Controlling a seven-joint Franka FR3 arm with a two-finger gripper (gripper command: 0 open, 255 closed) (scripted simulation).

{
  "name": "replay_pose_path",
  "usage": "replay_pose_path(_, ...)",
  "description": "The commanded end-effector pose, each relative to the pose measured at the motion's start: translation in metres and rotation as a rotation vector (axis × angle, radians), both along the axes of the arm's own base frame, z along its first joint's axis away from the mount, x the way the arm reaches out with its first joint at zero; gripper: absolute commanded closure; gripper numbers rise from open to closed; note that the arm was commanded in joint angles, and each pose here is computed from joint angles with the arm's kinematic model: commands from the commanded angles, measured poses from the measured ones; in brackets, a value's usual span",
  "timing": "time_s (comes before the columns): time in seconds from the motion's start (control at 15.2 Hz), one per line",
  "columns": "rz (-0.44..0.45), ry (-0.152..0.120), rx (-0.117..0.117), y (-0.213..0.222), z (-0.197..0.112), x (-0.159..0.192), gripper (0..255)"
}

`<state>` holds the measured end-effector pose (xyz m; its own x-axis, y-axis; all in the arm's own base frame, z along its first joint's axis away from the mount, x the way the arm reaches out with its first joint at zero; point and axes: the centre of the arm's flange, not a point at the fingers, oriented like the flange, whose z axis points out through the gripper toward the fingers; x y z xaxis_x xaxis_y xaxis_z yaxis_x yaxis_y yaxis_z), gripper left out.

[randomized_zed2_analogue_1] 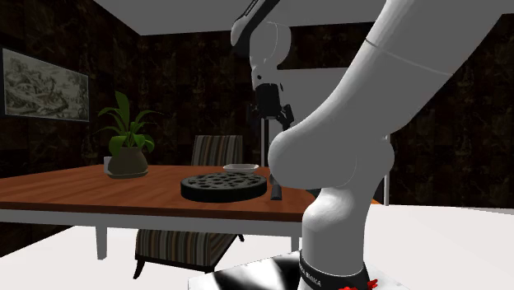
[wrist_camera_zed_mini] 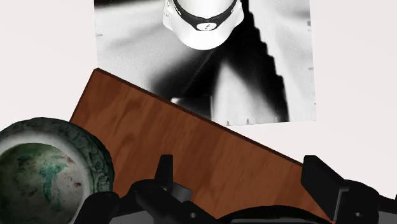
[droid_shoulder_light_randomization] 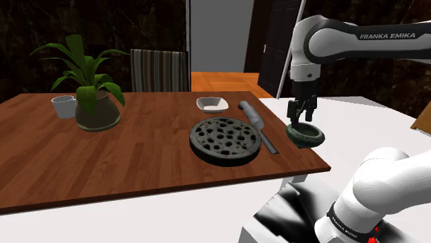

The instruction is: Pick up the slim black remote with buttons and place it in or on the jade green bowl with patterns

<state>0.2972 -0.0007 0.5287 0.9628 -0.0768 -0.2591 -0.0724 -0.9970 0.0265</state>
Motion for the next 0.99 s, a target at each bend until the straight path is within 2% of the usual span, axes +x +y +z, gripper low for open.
replay_pose_path(0.0,0.000,0.000,0.000,0.000,0.000,0.000,0)
replay_pose_path(0.92,-0.303,-0.037,0.032,-0.081,-0.127,0.108,0)
